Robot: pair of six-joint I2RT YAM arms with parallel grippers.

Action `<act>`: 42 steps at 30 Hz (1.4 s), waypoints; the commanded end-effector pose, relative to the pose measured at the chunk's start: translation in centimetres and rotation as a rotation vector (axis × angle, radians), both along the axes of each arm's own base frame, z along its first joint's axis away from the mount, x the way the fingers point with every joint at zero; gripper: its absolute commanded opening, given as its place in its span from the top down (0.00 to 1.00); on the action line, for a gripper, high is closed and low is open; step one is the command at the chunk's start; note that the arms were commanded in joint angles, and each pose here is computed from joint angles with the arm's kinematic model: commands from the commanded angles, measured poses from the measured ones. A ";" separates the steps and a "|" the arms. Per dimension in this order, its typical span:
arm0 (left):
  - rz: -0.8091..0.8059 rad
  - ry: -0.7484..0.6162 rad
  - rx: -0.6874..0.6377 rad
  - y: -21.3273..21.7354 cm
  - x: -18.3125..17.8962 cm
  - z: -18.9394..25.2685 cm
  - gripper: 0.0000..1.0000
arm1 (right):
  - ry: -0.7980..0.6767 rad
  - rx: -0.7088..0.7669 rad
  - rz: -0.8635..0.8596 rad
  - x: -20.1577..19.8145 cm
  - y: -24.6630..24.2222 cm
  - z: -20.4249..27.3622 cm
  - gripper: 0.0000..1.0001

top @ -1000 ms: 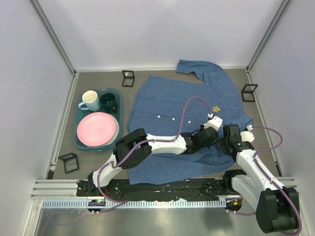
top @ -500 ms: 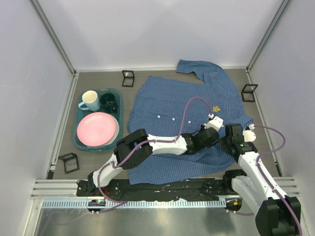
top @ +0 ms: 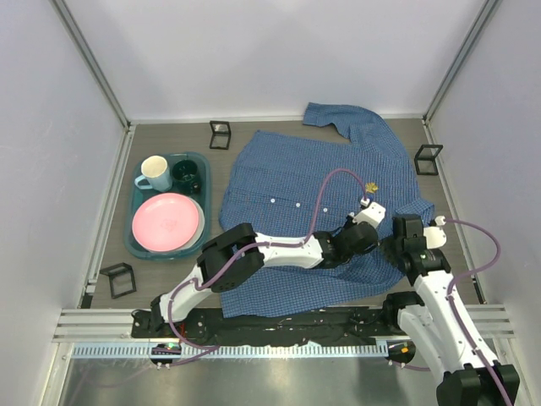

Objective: Remove the brooch from the garment
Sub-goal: Remove the brooch from the clothes.

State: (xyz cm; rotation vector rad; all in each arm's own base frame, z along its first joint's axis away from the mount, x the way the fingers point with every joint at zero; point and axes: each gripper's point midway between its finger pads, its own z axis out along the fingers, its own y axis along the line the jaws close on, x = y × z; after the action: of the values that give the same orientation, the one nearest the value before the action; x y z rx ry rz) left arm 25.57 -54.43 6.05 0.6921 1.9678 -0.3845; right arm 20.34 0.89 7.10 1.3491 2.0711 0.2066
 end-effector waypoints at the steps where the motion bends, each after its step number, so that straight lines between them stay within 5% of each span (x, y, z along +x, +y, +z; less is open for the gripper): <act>1: 0.018 -0.026 0.019 -0.1 0.5 -0.5 1.00 | -0.052 -0.006 0.008 1.0 -0.1 1.9 0.99; 4: 0.000 -0.010 0.013 -0.3 0.0 -0.5 1.00 | -0.037 0.016 0.093 1.8 1.2 1.2 0.91; 6: -0.013 0.002 -0.004 -0.5 -0.5 0.0 1.00 | -0.057 0.035 0.123 2.3 1.8 0.8 0.63; 8: -0.016 0.015 -0.017 -0.5 -0.7 0.1 1.00 | -0.070 0.035 0.117 2.5 1.7 0.4 0.48; 11: -0.020 0.027 -0.023 -0.5 -1.0 0.0 1.00 | -0.065 0.030 0.104 2.7 1.3 -0.3 0.44; 24: -0.036 0.036 -0.047 -1.0 -2.0 0.5 1.00 | 0.007 0.089 0.049 3.0 1.3 -2.9 0.62; 37: -0.065 0.015 -0.095 -0.4 -2.4 1.0 1.00 | 0.053 0.055 0.077 2.9 0.9 -4.9 0.60; 42: -0.084 -0.072 -0.109 0.0 -1.9 3.3 1.00 | 0.064 0.068 0.087 2.5 1.1 -5.2 0.85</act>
State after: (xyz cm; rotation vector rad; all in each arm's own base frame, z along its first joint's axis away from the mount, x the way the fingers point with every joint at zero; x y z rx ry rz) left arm 23.86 -54.24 6.09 0.6940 1.9313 -0.4934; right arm 22.72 2.00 2.01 1.3390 2.1960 0.2636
